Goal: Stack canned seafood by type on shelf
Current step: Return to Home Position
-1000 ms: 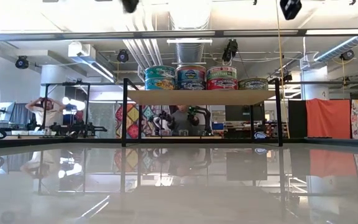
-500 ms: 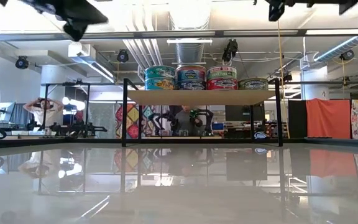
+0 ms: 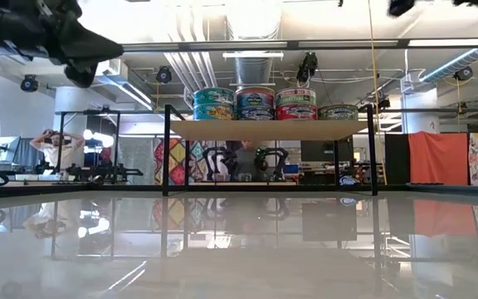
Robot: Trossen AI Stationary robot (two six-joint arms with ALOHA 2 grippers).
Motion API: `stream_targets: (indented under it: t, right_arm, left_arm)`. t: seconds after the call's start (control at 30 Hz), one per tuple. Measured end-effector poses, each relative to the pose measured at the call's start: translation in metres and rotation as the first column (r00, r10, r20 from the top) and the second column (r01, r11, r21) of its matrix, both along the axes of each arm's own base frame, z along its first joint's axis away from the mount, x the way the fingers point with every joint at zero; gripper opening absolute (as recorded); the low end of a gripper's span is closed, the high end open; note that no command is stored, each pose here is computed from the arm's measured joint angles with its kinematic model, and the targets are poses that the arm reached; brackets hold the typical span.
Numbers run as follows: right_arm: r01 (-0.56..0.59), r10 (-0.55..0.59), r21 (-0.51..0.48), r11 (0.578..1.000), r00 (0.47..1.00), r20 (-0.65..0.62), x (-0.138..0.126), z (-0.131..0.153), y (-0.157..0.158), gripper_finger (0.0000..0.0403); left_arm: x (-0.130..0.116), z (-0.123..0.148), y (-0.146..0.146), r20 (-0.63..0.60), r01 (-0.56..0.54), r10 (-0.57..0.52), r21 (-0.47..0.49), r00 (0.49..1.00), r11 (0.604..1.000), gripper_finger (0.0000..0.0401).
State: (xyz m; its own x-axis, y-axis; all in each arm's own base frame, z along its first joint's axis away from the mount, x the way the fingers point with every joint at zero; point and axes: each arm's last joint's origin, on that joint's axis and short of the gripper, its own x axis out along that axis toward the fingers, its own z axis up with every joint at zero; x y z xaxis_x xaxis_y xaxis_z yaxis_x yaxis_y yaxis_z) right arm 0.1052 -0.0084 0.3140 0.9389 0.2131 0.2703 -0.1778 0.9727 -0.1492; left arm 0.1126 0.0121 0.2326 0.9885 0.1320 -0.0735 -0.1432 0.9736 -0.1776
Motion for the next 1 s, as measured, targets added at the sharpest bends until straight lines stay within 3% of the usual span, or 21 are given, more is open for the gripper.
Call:
stream_targets:
  t: [0.13, 0.23, 0.33, 0.43, 0.5, 0.7, 0.83, 1.0]
  right_arm:
    - [0.007, -0.005, -0.046, 0.999, 1.000, 0.028, -0.018, -0.011, 0.004, 0.0018]
    - [0.012, -0.010, -0.051, 0.999, 0.999, 0.036, -0.020, -0.029, 0.004, 0.0018]
    - [0.017, -0.014, -0.054, 0.998, 0.998, 0.063, -0.020, -0.048, 0.004, 0.0018]
    - [0.046, -0.041, -0.043, 0.998, 0.992, 0.116, -0.019, -0.068, 0.003, 0.0018]
    - [0.081, -0.076, -0.020, 0.997, 0.984, 0.163, -0.020, -0.077, 0.002, 0.0018]
    - [0.071, -0.070, -0.001, 0.997, 0.978, 0.198, -0.023, -0.095, 0.002, 0.0018]
    - [0.024, -0.030, 0.055, 0.998, 0.993, 0.116, -0.019, -0.102, 0.003, 0.0018]
    - [-0.041, 0.032, 0.071, 0.997, 0.992, 0.119, -0.020, -0.101, 0.006, 0.0018]
  left_arm:
    - [0.002, -0.016, -0.001, 0.157, 0.028, -0.032, 0.024, 0.987, 0.999, 0.0002]
    - [0.001, -0.036, -0.001, 0.205, 0.049, -0.054, 0.029, 0.977, 0.998, 0.0002]
    - [0.001, -0.056, -0.001, 0.156, 0.052, -0.050, -0.004, 0.987, 0.999, 0.0002]
    - [0.001, -0.062, 0.000, 0.047, -0.001, 0.007, -0.145, 0.999, 0.989, 0.0002]
    - [0.001, -0.063, 0.000, 0.000, -0.020, 0.020, -0.185, 1.000, 0.983, 0.0002]
    - [0.000, -0.054, -0.003, 0.065, 0.068, -0.068, -0.004, 0.996, 0.998, 0.0002]
    - [-0.003, -0.060, -0.004, 0.072, 0.115, -0.121, 0.073, 0.990, 0.991, 0.0002]
    - [-0.008, -0.061, -0.008, 0.086, 0.193, -0.210, 0.169, 0.974, 0.967, 0.0002]
